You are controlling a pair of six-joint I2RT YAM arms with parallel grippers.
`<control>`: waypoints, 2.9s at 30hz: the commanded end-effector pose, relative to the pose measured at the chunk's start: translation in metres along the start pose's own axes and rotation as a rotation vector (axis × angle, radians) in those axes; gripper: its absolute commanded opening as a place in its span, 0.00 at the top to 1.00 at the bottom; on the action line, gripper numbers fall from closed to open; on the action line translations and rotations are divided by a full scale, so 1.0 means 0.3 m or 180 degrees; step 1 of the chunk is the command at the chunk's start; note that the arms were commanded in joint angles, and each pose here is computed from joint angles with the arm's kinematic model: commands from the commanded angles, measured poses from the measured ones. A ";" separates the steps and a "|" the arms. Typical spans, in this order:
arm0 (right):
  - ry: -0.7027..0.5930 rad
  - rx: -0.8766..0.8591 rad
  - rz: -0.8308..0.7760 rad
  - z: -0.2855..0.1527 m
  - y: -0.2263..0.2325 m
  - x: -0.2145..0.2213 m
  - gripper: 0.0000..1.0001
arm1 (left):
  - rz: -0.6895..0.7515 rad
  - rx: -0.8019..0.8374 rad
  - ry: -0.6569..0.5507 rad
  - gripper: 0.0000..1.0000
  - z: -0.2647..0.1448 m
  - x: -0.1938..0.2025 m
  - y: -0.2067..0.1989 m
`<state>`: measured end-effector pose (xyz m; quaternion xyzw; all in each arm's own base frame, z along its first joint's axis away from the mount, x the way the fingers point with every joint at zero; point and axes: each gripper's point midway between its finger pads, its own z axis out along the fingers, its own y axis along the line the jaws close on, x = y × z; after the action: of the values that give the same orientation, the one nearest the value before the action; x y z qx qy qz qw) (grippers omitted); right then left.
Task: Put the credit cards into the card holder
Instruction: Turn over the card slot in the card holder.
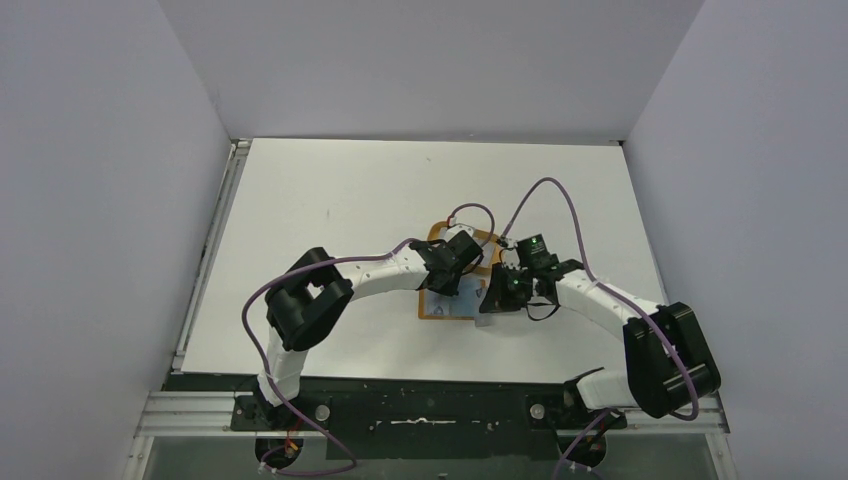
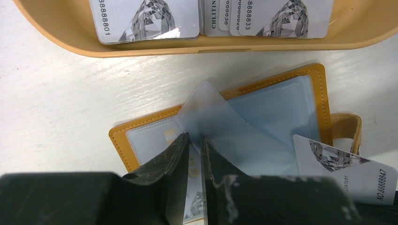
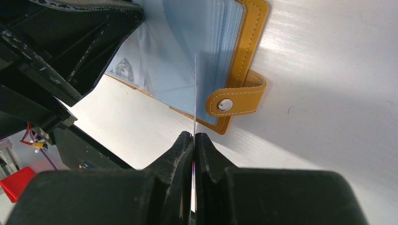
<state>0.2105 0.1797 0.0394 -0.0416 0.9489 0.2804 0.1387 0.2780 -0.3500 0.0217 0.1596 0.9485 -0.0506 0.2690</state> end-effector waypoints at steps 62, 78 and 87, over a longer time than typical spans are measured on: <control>-0.0144 -0.0905 -0.0039 0.070 0.271 -0.088 1.00 | -0.0904 0.0438 -0.0180 0.38 -0.283 -0.020 0.141; 0.0022 -0.0979 -0.0216 0.210 0.410 -0.112 1.00 | -0.1375 0.0402 -0.0226 0.35 -0.268 0.005 0.260; -0.0105 -0.0973 -0.0225 0.154 0.441 -0.133 1.00 | -0.1482 0.0375 -0.0214 0.35 -0.253 -0.004 0.282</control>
<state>0.2194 0.3139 0.0444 -0.0924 0.9085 0.3966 0.0939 0.2559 -0.2509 0.0716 -0.0305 0.9570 -0.1440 0.2498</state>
